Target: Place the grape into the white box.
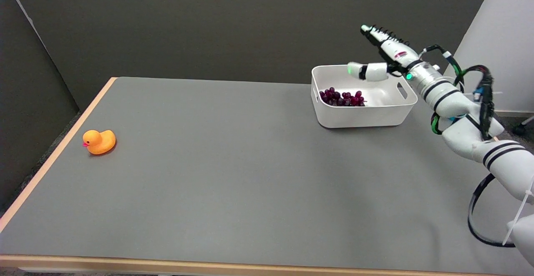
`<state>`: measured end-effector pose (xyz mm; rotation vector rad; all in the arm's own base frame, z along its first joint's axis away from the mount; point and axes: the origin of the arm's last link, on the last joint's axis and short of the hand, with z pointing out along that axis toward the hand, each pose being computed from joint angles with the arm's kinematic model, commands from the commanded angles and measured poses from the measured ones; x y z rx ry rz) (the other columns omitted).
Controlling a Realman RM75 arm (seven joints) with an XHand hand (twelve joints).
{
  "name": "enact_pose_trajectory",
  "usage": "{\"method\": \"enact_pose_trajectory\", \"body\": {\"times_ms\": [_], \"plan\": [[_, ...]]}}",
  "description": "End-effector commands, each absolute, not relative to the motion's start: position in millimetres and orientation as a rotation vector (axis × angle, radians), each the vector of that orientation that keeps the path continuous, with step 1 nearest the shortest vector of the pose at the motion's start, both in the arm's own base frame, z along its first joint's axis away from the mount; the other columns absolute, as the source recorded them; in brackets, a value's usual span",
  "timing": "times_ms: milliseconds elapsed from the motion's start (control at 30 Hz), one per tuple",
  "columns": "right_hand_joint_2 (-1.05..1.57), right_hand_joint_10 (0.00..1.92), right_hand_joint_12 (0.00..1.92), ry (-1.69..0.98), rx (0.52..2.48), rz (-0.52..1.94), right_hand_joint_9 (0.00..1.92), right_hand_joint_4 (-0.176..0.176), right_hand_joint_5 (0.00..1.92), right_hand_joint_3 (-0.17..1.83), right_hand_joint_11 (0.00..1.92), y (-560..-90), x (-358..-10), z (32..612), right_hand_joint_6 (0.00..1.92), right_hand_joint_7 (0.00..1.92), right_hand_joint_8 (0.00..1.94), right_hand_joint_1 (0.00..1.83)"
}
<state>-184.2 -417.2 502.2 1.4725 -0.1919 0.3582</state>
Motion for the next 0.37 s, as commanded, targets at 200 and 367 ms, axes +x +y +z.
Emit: {"method": "enact_pose_trajectory", "body": {"times_ms": [200, 367], "plan": [[0.58, 0.00, 0.02, -0.276, 1.069, 1.813, 0.00, 0.027, 0.02, 0.90, 0.00, -286.7, -192.7, 569.0, 0.06, 0.00, 0.00, 0.29], [0.59, 0.00, 0.07, -0.254, 1.028, 1.925, 0.00, 0.031, 0.02, 0.91, 0.00, -265.2, -203.5, 576.8, 0.07, 0.00, 0.00, 0.26]]}}
